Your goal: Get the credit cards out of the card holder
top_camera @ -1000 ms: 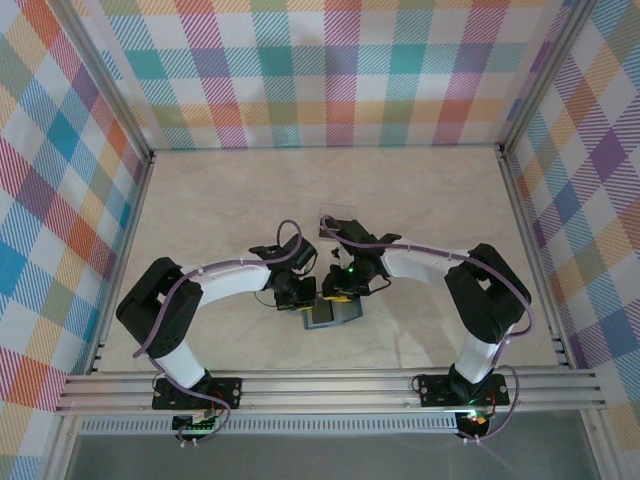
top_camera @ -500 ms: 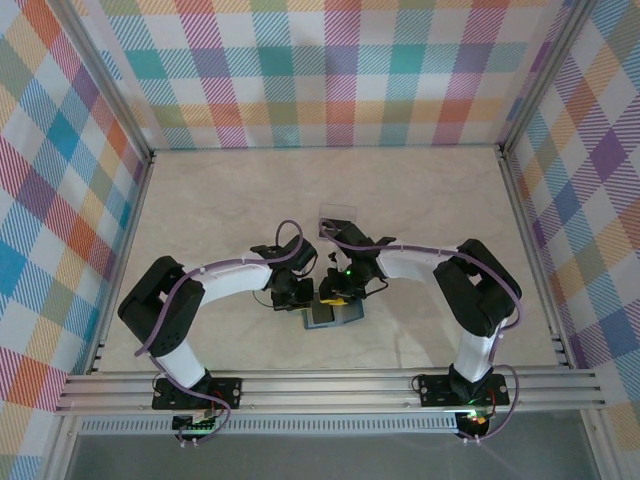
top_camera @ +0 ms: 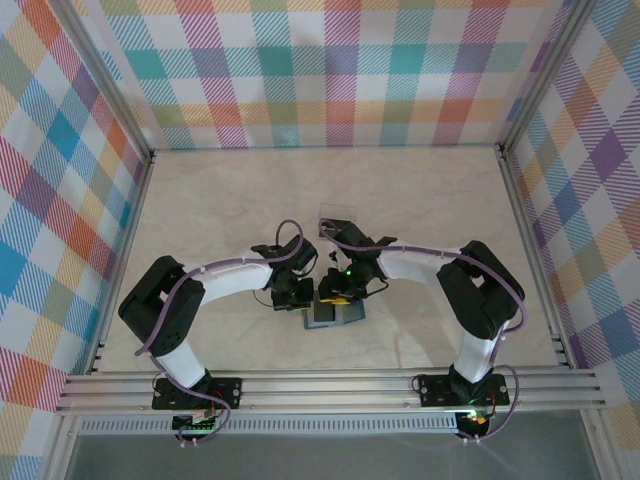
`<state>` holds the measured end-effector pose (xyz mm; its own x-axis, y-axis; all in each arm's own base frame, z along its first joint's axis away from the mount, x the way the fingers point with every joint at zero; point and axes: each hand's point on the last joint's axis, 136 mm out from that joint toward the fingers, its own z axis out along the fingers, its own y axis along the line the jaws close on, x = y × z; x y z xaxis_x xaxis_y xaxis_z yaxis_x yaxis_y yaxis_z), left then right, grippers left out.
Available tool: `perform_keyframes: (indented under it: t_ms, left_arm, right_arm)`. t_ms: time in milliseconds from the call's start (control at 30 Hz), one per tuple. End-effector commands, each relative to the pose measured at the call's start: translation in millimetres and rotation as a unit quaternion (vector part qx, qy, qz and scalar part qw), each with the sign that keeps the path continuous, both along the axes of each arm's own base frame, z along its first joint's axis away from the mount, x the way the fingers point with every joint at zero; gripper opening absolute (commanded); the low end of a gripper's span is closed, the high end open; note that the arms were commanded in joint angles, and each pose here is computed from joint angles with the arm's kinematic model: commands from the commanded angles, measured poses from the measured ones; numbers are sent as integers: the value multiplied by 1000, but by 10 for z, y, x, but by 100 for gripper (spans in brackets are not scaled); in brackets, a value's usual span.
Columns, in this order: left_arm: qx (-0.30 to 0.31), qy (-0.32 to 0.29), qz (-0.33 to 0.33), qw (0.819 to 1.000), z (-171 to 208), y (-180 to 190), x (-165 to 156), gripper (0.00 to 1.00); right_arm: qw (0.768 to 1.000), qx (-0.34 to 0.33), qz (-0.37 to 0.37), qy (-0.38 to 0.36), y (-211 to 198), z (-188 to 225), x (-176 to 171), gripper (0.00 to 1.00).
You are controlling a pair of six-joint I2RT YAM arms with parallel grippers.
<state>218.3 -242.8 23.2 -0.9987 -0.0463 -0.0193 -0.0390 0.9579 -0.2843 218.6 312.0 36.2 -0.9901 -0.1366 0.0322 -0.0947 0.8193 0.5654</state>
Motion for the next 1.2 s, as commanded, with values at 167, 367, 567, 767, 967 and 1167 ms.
perform_keyframes:
  t_ms: [167, 367, 567, 767, 967, 1167]
  left_arm:
    - [-20, -11, -11, 1000, 213, -123, 35, 7]
    - [-52, -14, -11, 999, 301, -237, 48, 7]
    - [-57, -6, -12, 998, 241, -279, 35, 7]
    - [-57, 6, -16, 998, 161, -296, 5, 7]
    - [-34, 12, -15, 999, 74, -208, -25, 7]
    - [-4, 23, -22, 999, -42, -96, -94, 7]
  right_arm:
    - [1000, 12, 4, -6, 14, 147, -5, 39]
    - [1000, 21, -4, -12, 8, 243, -13, 35]
    - [1000, 15, -16, -9, -22, 220, -9, 32]
    - [1000, 12, -9, 8, 3, 105, -33, 32]
    - [1000, 8, -4, 19, 18, 14, -49, 33]
    - [1000, -12, -1, 18, -47, -49, -59, 33]
